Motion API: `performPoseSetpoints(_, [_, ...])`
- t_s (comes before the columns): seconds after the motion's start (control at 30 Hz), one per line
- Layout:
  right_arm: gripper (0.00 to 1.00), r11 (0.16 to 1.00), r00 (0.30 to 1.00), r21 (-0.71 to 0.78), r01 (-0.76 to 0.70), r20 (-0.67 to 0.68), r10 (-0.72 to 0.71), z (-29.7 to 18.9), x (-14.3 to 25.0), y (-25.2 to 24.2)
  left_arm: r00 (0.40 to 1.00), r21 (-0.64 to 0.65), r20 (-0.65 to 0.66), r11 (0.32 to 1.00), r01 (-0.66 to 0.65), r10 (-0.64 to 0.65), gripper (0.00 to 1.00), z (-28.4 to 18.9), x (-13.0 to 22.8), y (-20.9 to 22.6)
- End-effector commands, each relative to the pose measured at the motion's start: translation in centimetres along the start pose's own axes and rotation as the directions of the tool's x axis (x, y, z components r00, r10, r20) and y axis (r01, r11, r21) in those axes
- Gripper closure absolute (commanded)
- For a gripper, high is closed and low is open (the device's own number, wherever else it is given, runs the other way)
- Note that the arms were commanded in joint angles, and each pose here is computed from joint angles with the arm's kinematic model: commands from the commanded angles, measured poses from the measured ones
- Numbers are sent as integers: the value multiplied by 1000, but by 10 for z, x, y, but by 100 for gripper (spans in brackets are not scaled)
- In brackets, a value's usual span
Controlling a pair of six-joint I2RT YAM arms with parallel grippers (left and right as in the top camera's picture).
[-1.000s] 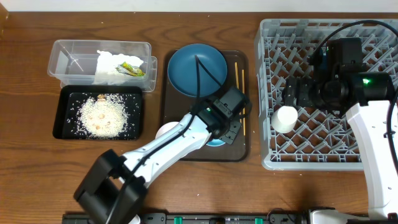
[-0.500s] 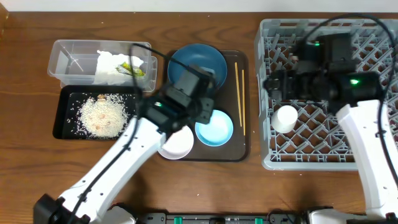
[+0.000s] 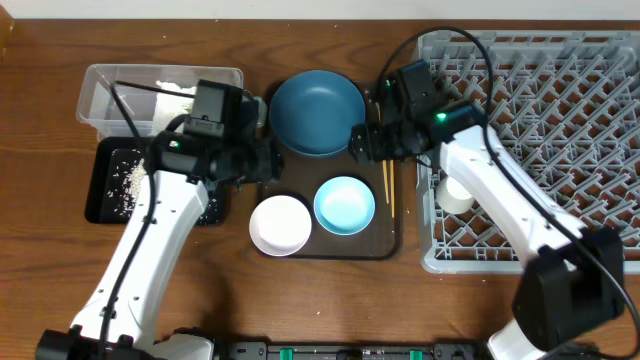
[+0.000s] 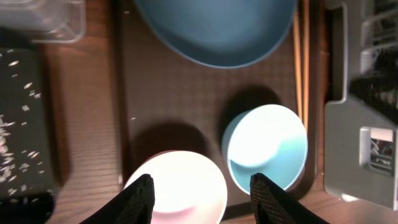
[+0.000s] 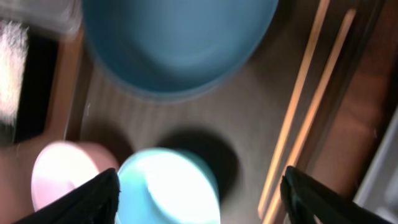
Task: Sort waste into correct bins and load items into the dishwasher rack
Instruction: 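Grasp the blue plate rim with the right gripper, then lift the blue plate and carry it into the dish rack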
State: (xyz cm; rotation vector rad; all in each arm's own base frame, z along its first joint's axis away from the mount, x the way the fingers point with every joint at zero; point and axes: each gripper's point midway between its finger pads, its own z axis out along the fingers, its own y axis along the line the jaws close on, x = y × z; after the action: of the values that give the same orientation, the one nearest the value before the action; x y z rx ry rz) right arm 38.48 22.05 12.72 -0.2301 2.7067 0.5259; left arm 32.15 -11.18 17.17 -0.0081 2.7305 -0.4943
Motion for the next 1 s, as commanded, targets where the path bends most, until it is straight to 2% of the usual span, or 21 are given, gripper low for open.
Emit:
performPoseSetpoints(0.0, [22, 979, 981, 83, -186, 73, 180, 18, -15, -14, 1000, 14, 31, 1000, -2, 2, 47, -10, -9, 4])
performPoseSetpoints(0.1, [28, 960, 964, 119, -254, 116, 241, 44, -22, -23, 999, -13, 40, 1000, 4, -4, 42, -10, -11, 10])
performPoseSetpoints(0.23, [33, 949, 955, 129, -287, 121, 272, 75, -22, -30, 999, -66, 45, 998, 9, -6, 40, -11, -11, 19])
performPoseSetpoints(0.3, [38, 948, 952, 122, -293, 128, 278, 87, -23, -32, 999, -93, 51, 996, 10, -6, 39, -11, -12, 24])
performPoseSetpoints(0.43, [53, 950, 952, 111, -292, 131, 277, 102, -25, -33, 998, -144, 64, 989, 13, -4, 39, -12, -14, 33])
performPoseSetpoints(0.6, [80, 951, 953, 111, -289, 130, 275, 108, -24, -33, 997, -167, 72, 986, 14, -2, 39, -13, -16, 37])
performPoseSetpoints(0.63, [82, 951, 954, 114, -288, 125, 274, 113, -22, -34, 997, -167, 72, 986, 14, -2, 39, -13, -16, 37])
performPoseSetpoints(0.73, [83, 949, 954, 122, -291, 109, 278, 124, -16, -37, 998, -168, 68, 986, 15, -3, 26, -13, -15, 37])
performPoseSetpoints(0.8, [89, 943, 950, 129, -307, 93, 297, 131, -10, -40, 998, -167, 69, 986, 15, -3, 21, -13, -15, 37])
performPoseSetpoints(0.87, [97, 944, 951, 117, -308, 81, 300, 132, -9, -39, 998, -167, 69, 986, 15, -3, 20, -13, -15, 37])
performPoseSetpoints(0.97, [99, 945, 951, 113, -307, 87, 298, 130, -12, -37, 998, -167, 69, 986, 15, -3, 18, -13, -15, 37])
